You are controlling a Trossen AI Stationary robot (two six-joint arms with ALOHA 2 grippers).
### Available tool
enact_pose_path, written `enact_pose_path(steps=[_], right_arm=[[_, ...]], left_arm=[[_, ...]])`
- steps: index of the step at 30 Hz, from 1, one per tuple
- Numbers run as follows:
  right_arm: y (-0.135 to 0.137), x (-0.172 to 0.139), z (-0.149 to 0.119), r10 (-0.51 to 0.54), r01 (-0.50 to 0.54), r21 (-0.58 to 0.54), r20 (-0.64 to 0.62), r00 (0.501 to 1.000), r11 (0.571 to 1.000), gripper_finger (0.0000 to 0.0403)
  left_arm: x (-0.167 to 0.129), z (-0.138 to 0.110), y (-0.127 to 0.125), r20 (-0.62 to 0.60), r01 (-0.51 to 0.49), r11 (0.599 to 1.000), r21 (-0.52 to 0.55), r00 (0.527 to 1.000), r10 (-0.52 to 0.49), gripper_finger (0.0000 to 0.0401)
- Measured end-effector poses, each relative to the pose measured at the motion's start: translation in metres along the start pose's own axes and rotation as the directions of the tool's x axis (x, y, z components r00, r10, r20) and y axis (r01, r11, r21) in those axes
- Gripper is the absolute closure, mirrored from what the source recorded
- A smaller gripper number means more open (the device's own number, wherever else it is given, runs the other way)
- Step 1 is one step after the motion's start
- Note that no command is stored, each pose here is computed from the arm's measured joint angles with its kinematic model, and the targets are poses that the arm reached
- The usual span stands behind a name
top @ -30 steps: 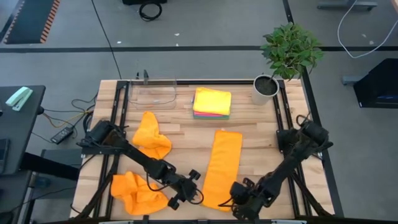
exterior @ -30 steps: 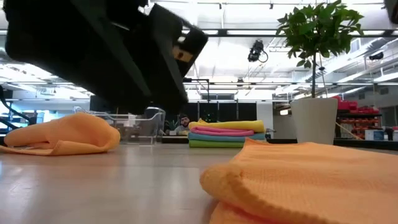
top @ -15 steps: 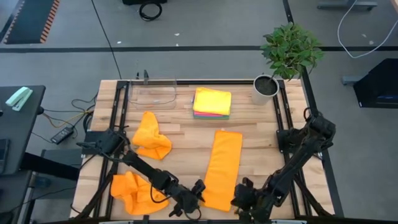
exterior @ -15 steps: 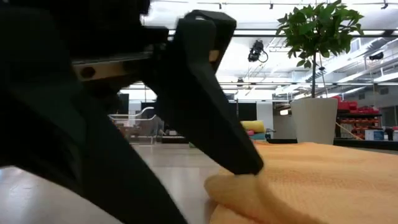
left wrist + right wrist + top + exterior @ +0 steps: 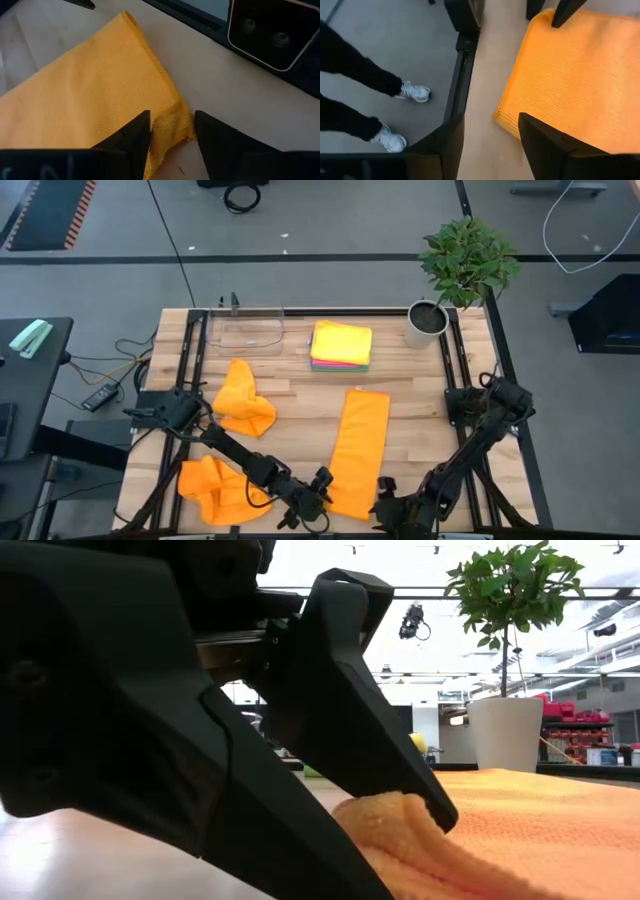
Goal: Fold microfiber towels
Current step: Fold the middle orange towel
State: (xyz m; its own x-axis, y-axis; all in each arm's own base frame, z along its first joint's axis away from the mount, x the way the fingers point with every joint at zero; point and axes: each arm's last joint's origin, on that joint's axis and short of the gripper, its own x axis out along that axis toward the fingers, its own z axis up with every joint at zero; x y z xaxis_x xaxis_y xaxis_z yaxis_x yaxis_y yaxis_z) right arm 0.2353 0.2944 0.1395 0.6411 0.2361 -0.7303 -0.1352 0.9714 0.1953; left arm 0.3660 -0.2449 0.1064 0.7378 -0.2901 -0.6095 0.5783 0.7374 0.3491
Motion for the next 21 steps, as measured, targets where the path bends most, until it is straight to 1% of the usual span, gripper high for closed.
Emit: enact_pose_path(steps=[2,8,12,14,17,21], right_arm=[[-0.001,0.002,0.000,0.001,-0.001,-0.031,-0.006,1.000,1.000,0.0206],[-0.007,0.005,0.005,-0.006,0.005,-0.109,-0.009,1.000,0.994,0.0207],[-0.012,0.015,0.002,0.003,-0.010,-0.143,-0.051,0.999,0.990,0.0207],[-0.012,0.020,-0.001,0.015,-0.026,-0.156,-0.071,0.997,0.987,0.0207],[-0.013,0.024,-0.006,0.002,-0.017,-0.166,-0.088,0.996,0.986,0.0207],[-0.013,0.024,-0.006,-0.013,-0.001,-0.171,-0.080,0.997,0.985,0.0212]], left_arm=[[0.000,0.000,0.000,-0.004,0.002,1.000,-0.016,1.000,-0.002,0.0248],[0.000,0.000,-0.002,-0.011,0.007,1.000,-0.012,1.000,-0.007,0.0280],[0.000,-0.001,-0.003,-0.013,0.011,1.000,-0.012,1.000,-0.011,0.0303],[0.000,-0.001,-0.003,-0.015,0.013,1.000,-0.012,1.000,-0.013,0.0315],[0.000,-0.001,-0.003,-0.018,0.015,1.000,-0.011,1.000,-0.015,0.0333],[0.000,-0.002,-0.003,-0.021,0.016,1.000,-0.010,1.000,-0.016,0.0360]])
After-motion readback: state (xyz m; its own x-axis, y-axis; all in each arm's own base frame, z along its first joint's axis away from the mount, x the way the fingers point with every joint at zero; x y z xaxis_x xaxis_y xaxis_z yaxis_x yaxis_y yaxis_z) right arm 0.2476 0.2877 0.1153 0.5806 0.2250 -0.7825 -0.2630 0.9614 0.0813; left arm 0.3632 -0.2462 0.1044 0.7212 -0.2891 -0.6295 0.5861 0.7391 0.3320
